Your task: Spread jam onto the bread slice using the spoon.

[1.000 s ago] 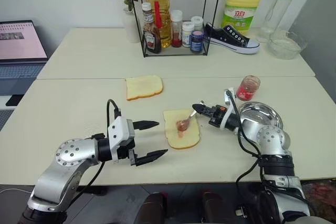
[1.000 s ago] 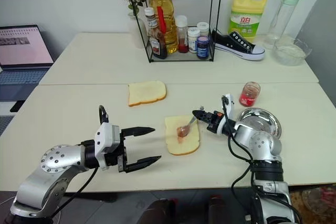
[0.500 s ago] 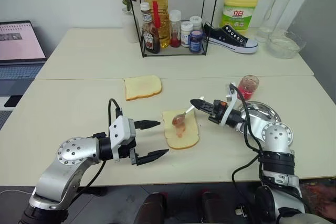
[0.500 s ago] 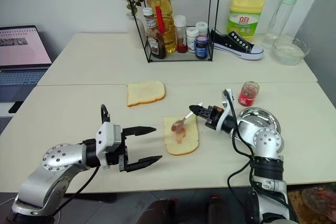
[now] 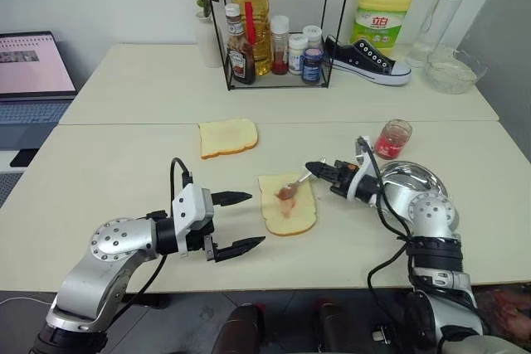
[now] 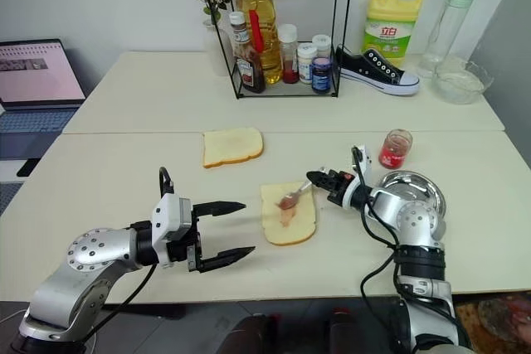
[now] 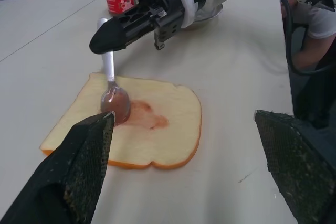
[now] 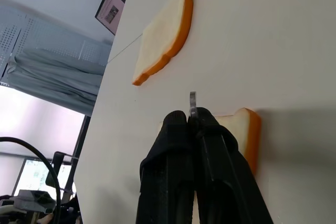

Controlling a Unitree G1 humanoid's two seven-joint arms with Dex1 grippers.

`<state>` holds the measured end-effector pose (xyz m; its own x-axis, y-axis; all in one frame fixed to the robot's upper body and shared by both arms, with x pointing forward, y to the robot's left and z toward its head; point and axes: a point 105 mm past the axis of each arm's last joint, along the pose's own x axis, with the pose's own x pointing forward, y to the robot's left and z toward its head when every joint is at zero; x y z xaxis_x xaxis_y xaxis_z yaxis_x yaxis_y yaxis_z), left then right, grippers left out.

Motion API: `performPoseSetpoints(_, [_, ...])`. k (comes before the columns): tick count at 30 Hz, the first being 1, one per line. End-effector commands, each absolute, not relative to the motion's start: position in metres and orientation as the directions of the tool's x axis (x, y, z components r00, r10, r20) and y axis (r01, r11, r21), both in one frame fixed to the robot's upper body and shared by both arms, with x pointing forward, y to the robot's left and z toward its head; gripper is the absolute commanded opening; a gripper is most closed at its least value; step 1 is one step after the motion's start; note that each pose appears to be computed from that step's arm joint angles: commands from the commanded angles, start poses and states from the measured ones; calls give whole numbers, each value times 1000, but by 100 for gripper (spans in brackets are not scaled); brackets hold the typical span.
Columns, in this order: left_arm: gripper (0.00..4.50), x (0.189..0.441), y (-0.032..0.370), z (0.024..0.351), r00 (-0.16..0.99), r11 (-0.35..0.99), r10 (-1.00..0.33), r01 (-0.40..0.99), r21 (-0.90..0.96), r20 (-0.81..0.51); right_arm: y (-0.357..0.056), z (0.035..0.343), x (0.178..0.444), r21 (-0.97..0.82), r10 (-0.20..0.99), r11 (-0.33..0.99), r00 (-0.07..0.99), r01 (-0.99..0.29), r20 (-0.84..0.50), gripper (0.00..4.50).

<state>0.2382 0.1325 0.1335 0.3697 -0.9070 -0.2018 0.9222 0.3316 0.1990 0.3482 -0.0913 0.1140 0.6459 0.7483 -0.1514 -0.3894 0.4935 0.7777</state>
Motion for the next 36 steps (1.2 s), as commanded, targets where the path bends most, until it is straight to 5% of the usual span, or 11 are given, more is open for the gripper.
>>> performPoseSetpoints(1, [443,236,131,141,360,313,-915,919,241,-184,-98,125,337,777,769,470,626,-417,-130,6])
performPoseSetpoints(9, [443,237,130,140,352,305,-918,921,241,-183,-99,124,317,795,817,434,556,-424,-149,6])
performPoseSetpoints(27, [443,248,130,145,356,299,-918,912,280,-178,-79,132,363,780,761,466,639,-418,-113,6])
performPoseSetpoints(36, [443,254,130,146,358,297,-917,908,295,-177,-99,124,351,761,765,500,623,-413,-165,6])
